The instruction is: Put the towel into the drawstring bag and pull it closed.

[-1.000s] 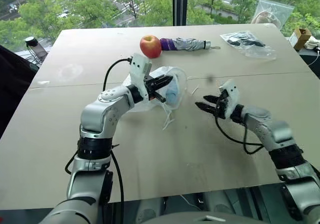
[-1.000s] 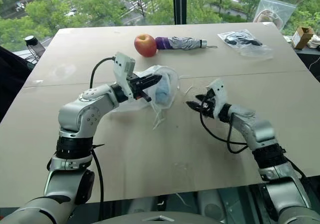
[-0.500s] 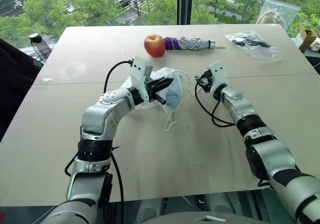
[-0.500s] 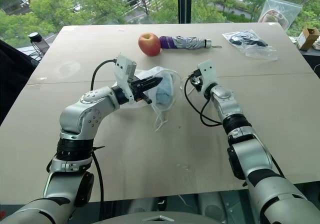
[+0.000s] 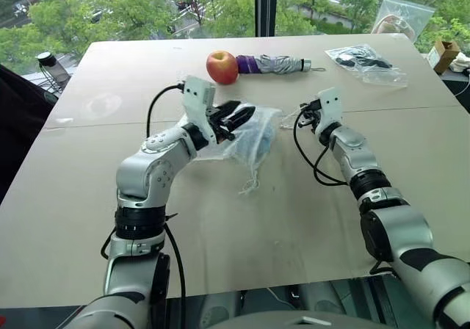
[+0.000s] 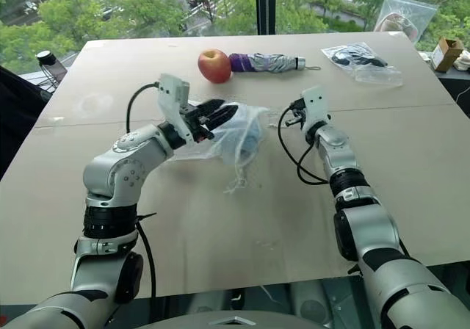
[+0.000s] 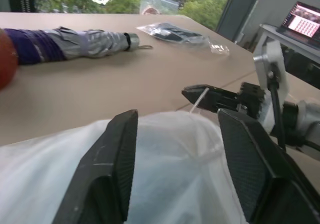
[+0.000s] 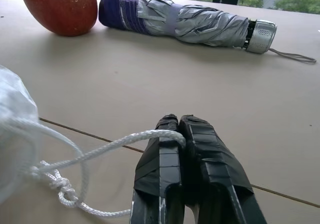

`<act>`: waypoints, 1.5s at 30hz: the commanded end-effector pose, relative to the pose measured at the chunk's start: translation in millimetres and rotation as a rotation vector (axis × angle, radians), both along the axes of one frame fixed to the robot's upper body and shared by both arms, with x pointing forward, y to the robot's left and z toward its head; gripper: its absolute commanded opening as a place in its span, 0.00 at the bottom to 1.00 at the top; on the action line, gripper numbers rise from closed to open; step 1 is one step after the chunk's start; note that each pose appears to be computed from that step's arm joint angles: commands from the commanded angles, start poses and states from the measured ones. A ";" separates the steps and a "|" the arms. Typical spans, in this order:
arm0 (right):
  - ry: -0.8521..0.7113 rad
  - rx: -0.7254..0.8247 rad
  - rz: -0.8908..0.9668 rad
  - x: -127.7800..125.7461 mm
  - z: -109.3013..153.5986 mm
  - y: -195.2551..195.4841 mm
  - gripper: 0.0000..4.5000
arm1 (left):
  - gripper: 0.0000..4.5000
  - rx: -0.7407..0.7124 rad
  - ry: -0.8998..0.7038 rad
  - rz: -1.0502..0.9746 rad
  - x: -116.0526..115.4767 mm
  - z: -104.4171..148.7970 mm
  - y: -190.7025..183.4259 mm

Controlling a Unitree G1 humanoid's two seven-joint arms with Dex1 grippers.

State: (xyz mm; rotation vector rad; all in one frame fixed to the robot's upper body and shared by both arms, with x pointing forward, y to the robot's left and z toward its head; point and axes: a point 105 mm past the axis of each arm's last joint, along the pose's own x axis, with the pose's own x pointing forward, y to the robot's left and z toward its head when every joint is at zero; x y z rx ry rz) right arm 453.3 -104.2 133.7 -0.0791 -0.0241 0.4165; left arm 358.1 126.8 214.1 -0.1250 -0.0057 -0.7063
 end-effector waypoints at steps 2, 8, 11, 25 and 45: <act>-0.044 0.018 0.005 -1.1 12.0 2.6 0.00 | 0.55 -0.009 -0.035 -0.219 -48.2 19.6 -2.8; -0.042 0.023 0.014 -0.8 14.1 6.0 0.00 | 0.55 0.256 0.190 -0.338 -88.7 -46.8 -2.3; -0.029 0.025 0.021 -1.2 11.8 9.5 0.00 | 0.55 0.533 0.246 -0.337 -91.4 -96.2 1.7; -0.021 0.016 0.037 -3.8 9.6 13.1 0.00 | 0.55 0.554 0.016 -0.243 -63.2 -119.6 -29.8; -0.117 0.034 -0.204 2.2 20.6 -19.2 0.00 | 0.01 0.698 -0.252 0.274 -32.6 -122.2 17.2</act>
